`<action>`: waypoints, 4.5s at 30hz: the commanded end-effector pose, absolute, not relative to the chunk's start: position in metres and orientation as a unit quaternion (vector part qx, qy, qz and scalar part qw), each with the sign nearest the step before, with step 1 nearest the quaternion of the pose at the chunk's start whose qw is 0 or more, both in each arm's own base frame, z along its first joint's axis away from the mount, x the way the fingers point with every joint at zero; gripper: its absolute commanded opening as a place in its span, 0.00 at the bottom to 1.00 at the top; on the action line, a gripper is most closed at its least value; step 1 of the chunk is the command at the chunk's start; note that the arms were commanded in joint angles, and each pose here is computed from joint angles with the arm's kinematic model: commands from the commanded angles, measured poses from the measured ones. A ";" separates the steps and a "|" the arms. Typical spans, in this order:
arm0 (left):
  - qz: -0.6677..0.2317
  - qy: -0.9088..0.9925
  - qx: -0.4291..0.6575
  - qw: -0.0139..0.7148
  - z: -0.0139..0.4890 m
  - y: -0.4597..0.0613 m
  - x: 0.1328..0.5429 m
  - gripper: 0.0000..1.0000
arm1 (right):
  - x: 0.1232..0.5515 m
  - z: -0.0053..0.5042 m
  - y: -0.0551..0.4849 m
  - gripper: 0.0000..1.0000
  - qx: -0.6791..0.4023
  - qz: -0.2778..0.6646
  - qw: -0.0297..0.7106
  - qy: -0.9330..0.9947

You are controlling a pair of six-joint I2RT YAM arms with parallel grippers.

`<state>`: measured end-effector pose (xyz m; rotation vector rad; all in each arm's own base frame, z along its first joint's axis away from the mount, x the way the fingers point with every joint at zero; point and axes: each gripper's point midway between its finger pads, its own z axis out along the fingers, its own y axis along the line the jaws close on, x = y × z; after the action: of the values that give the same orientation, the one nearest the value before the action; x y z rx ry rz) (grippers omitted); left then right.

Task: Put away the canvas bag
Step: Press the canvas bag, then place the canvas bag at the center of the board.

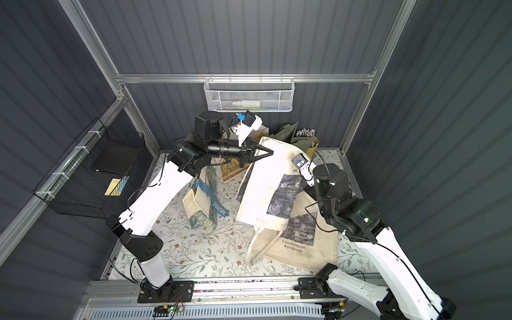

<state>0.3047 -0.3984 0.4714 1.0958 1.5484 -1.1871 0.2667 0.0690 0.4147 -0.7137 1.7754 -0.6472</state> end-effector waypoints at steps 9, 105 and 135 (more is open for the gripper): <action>-0.474 0.642 0.344 0.495 0.479 -0.425 0.378 0.00 | 0.242 0.512 0.007 0.00 -0.124 -0.382 0.638 0.657; -0.391 0.573 0.455 0.558 0.304 -0.441 0.376 0.00 | 0.213 0.409 -0.001 0.00 -0.225 -0.324 0.695 0.601; -0.437 0.623 0.592 0.264 0.213 -0.383 0.211 0.00 | 0.265 0.397 0.001 0.39 -0.181 -0.255 0.608 0.730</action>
<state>0.2367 -0.3974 0.2366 1.5493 1.5326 -1.1801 0.2556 0.0020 0.4158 -0.4229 1.6060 -0.5959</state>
